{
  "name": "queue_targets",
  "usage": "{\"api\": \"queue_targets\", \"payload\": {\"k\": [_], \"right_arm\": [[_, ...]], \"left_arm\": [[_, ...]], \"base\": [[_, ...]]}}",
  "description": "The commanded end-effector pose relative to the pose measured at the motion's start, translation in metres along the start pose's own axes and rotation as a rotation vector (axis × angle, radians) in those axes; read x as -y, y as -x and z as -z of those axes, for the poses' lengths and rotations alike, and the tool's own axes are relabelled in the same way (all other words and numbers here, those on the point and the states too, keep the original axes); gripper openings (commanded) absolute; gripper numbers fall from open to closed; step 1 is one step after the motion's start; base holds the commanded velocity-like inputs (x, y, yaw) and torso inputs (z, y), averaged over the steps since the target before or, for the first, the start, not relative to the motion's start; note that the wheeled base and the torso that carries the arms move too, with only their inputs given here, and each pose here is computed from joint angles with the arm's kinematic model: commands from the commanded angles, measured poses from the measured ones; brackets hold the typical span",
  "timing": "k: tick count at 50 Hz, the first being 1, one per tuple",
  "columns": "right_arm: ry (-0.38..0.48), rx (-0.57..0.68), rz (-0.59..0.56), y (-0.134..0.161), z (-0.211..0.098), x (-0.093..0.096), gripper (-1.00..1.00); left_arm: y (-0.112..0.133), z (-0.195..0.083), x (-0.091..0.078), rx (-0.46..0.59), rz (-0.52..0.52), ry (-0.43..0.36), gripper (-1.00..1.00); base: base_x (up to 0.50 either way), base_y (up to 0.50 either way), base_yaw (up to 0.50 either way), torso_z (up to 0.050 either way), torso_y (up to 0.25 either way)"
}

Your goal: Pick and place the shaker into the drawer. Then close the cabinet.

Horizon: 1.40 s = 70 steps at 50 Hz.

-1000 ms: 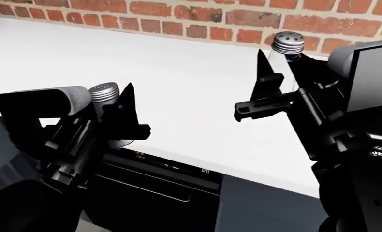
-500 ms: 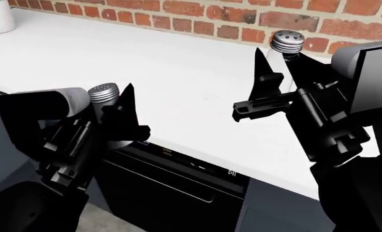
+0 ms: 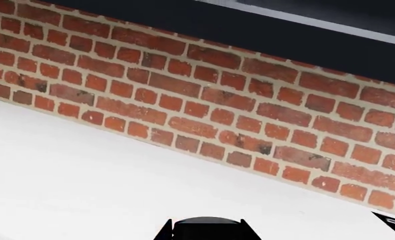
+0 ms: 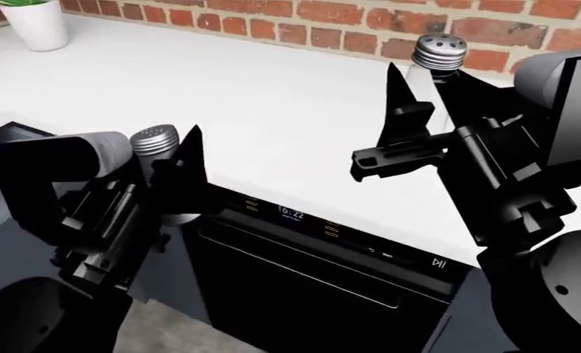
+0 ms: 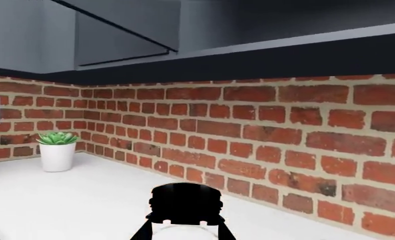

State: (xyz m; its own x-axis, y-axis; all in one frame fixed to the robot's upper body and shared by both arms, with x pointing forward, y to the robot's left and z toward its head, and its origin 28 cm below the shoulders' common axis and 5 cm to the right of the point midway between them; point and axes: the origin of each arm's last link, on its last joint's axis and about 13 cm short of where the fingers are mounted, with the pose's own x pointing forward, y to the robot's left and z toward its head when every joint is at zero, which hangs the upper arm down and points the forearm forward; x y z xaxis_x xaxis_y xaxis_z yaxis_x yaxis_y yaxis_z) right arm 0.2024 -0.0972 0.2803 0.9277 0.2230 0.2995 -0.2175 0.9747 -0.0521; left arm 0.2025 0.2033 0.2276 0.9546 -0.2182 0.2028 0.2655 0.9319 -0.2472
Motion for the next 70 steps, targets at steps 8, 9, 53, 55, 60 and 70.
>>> {"api": "queue_targets", "payload": {"k": [8, 9, 53, 55, 60, 70], "right_arm": [[-0.004, -0.008, -0.018, 0.0013, -0.0033, -0.0019, -1.00], [-0.004, -0.008, -0.018, 0.0013, -0.0030, -0.0020, -1.00], [-0.014, -0.013, -0.051, 0.0034, -0.0019, -0.0085, -1.00], [-0.009, -0.013, -0.052, 0.0034, -0.0020, -0.0088, -1.00], [-0.005, -0.015, -0.054, 0.0034, -0.0017, -0.0092, -1.00], [-0.005, -0.014, -0.053, 0.0028, -0.0016, -0.0092, -1.00]], "left_arm": [[0.0012, -0.0028, -0.0004, 0.010, -0.004, 0.005, -1.00], [0.0013, -0.0029, -0.0006, 0.010, -0.005, 0.005, -1.00], [0.0022, -0.0057, -0.0008, 0.015, -0.007, 0.002, -1.00], [0.0027, -0.0059, -0.0010, 0.016, -0.007, 0.002, -1.00], [0.0029, -0.0065, -0.0013, 0.019, -0.012, 0.004, -1.00], [0.0025, -0.0064, -0.0011, 0.020, -0.011, 0.002, -1.00]], "base": [[-0.20, 0.46, 0.00, 0.000, 0.000], [-0.20, 0.46, 0.00, 0.000, 0.000], [-0.39, 0.08, 0.00, 0.000, 0.000], [-0.29, 0.42, 0.00, 0.005, 0.000], [-0.24, 0.44, 0.00, 0.000, 0.000], [-0.23, 0.44, 0.00, 0.000, 0.000]]}}
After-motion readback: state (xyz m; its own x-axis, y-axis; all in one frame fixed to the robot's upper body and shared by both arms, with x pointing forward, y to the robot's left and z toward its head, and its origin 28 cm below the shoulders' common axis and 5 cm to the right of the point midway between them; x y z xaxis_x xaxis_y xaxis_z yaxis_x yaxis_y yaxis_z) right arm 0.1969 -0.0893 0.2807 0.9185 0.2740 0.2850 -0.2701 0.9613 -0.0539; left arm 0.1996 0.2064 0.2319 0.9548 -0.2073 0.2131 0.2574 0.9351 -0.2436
